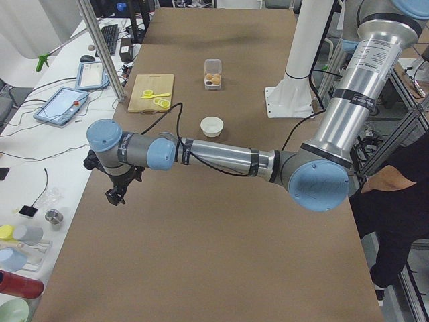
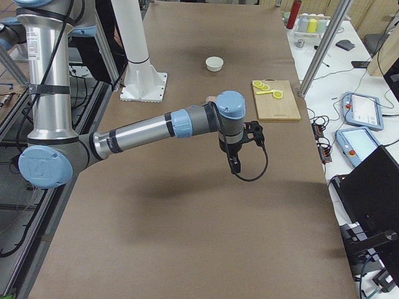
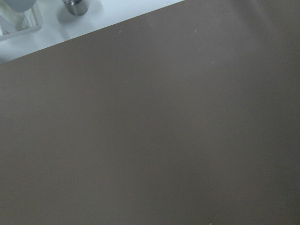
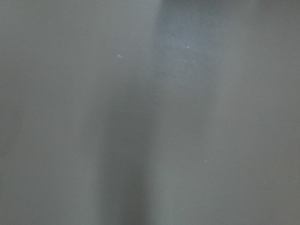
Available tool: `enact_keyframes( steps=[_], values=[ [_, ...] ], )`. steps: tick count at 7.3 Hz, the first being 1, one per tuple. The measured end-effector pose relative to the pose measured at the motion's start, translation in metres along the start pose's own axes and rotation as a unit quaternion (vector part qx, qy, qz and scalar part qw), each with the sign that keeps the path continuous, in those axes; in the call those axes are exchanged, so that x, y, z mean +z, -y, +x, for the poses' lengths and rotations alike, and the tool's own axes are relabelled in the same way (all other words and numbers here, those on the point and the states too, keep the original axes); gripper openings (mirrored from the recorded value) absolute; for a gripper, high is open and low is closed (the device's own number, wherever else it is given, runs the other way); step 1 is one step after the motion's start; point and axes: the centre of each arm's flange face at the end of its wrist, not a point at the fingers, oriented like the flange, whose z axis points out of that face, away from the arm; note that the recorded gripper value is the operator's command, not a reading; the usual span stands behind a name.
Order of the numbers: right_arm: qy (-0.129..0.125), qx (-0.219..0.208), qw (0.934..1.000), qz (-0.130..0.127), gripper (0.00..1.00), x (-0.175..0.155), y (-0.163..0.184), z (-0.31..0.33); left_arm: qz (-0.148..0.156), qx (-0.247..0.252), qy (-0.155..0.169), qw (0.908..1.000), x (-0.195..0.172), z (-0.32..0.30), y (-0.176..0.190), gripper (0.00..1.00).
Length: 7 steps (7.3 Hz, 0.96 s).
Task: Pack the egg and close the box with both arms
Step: 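Move the right gripper toward the open lid of the egg carton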
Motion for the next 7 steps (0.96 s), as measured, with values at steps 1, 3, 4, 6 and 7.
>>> enact_keyframes(
  steps=[1, 3, 4, 6, 7],
  values=[
    [0.032, -0.01, 0.9994, -0.009, 0.6, 0.009, 0.002, -0.015, -0.006, 0.0, 0.005, 1.0, 0.004, -0.007, -0.011, 0.95],
    [0.075, -0.047, 0.9951, -0.046, 0.31, 0.045, 0.009, -0.06, -0.015, -0.001, 0.005, 0.9999, 0.015, -0.015, -0.03, 0.95],
    [0.089, -0.07, 0.991, -0.07, 0.3, 0.068, 0.011, -0.087, -0.017, 0.0, 0.005, 0.9998, 0.017, -0.016, -0.034, 0.95],
    [0.122, -0.112, 0.9797, -0.112, 0.31, 0.108, 0.01, -0.14, -0.019, -0.001, 0.004, 0.9998, 0.019, -0.016, -0.037, 0.95],
    [0.137, -0.137, 0.9729, -0.127, 0.32, 0.123, 0.013, -0.17, -0.02, -0.002, 0.003, 0.9998, 0.02, -0.017, -0.039, 0.95]
  ],
)
